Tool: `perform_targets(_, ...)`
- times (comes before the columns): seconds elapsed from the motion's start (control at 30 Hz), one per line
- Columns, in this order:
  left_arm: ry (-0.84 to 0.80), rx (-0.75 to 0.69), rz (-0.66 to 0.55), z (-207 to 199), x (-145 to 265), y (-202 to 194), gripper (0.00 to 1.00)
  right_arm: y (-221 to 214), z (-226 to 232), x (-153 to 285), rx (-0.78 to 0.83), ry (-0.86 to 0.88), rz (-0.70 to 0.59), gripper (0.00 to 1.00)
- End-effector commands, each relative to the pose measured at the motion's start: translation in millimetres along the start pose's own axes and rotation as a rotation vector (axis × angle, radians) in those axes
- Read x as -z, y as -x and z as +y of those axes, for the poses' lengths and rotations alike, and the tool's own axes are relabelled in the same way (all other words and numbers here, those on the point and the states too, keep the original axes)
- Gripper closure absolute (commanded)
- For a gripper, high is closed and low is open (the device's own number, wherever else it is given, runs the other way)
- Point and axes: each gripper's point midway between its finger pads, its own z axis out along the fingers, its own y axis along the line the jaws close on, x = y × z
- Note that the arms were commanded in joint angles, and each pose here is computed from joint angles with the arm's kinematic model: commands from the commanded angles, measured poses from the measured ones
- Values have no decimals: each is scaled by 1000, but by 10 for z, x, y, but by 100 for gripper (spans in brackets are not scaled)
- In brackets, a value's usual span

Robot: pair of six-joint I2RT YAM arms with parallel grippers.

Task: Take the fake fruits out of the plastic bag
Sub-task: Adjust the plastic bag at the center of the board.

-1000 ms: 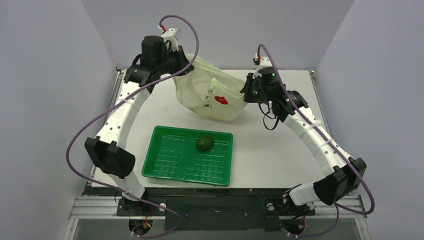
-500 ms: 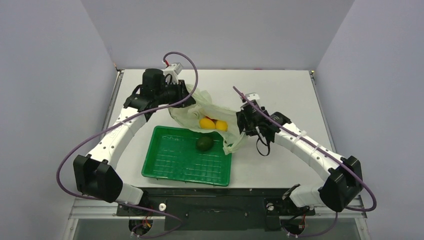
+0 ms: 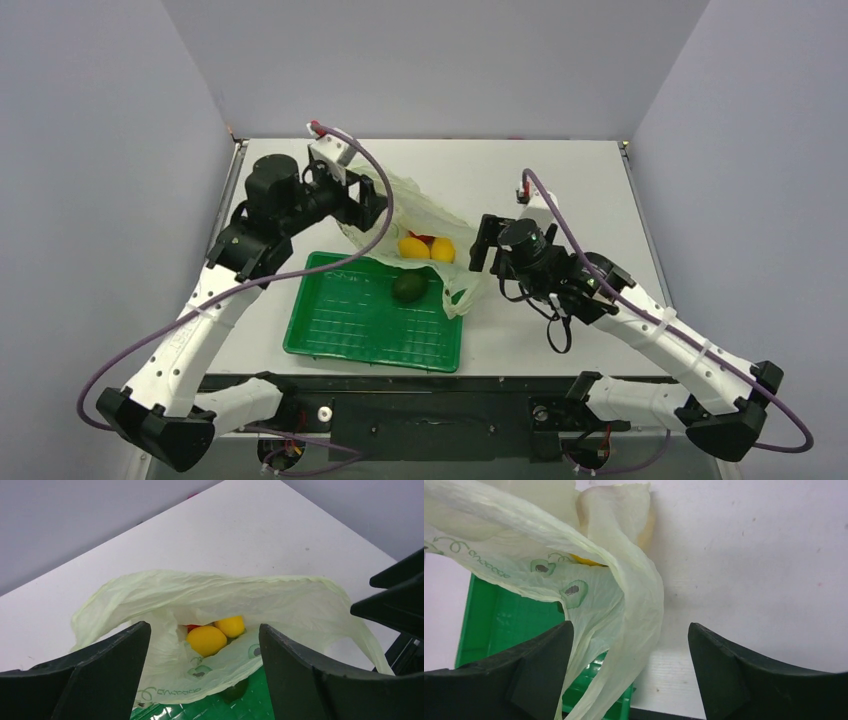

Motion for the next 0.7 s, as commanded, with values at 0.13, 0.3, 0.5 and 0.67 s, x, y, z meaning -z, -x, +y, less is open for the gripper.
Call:
perform_targets(0.13,285,-284,2,206,-82,-187,16,-341,-22,-53,-357,-43,-40,17)
perform_targets(0.3,399,-254,96,436,-265,-408,11,-565,2,-289,-313,-101,-40,16)
perform_targets(0.5,210,-47,242,397,-854,-877,11,-683,-37,-743,-201,-96,-30,24)
perform_targets(0.67,50,136,333,431,-1198,-1048,76,-566,-36,-1140,-133,19,-45,93)
